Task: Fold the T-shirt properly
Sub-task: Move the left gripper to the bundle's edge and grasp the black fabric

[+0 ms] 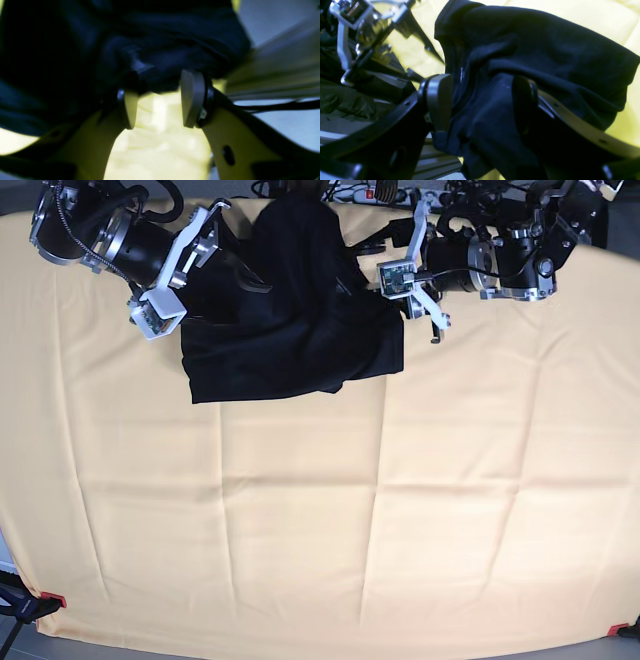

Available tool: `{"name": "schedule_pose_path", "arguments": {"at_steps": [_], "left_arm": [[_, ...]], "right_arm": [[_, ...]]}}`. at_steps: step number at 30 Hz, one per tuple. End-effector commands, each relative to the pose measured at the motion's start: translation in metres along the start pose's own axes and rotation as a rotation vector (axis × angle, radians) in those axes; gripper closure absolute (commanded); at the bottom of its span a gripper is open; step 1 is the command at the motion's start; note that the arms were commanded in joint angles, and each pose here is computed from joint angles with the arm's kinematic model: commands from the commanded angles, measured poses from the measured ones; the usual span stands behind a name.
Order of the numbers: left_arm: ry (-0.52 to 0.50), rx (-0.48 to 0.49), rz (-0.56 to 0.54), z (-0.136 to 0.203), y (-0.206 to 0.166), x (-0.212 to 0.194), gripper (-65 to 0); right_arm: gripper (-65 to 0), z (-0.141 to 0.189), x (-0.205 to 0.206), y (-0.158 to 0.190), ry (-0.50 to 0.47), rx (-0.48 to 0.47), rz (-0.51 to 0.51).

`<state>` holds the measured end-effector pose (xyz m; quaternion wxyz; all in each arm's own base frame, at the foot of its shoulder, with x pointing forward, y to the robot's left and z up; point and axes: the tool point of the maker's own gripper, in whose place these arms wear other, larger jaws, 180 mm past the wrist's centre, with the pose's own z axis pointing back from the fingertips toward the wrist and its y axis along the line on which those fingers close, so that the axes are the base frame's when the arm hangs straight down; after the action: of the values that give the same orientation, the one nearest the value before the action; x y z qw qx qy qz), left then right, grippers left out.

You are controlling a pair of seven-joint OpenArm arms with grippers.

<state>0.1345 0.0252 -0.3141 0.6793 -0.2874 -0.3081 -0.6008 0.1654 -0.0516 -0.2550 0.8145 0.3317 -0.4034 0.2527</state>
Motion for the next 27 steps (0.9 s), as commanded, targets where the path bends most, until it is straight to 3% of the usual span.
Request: {"name": "schedule_pose_path", "arguments": {"at_steps": [1,10,17,19,22,23,27], "left_arm": [[-0.017,0.004,-0.035,0.002,0.003,0.007,-28.8],[0.088,-0.015,-0.156,-0.022,0.028,-0.016,-28.8],[0.104,-0.041,-0.244,-0.029,0.034,-0.008,-28.2],[0.104,-0.039,-0.249,-0.029,0.035,-0.007,-23.3],[0.105,-0.040,-0.248,-0.029,0.035,-0.007,-3.2],[0.106,-0.040,-0.248,-0.029,0.035,-0.007,0.0],[0.118,-0.036,-0.251,-0.025,0.038,-0.010,0.0]], "right_arm": [[-39.4,0.002,0.009,0.005,-0.039,0.016,0.017],[-39.4,0.002,0.009,0.005,-0.038,0.016,0.017],[-39.4,0.003,0.002,0.007,-0.015,0.019,0.003],[-39.4,0.003,0.001,0.007,-0.007,0.018,0.003],[-39.4,0.003,0.001,0.007,-0.008,0.019,0.003],[-39.4,0.003,0.001,0.007,-0.009,0.019,0.003],[-39.4,0.003,0.001,0.007,-0.008,0.019,0.003]]}}
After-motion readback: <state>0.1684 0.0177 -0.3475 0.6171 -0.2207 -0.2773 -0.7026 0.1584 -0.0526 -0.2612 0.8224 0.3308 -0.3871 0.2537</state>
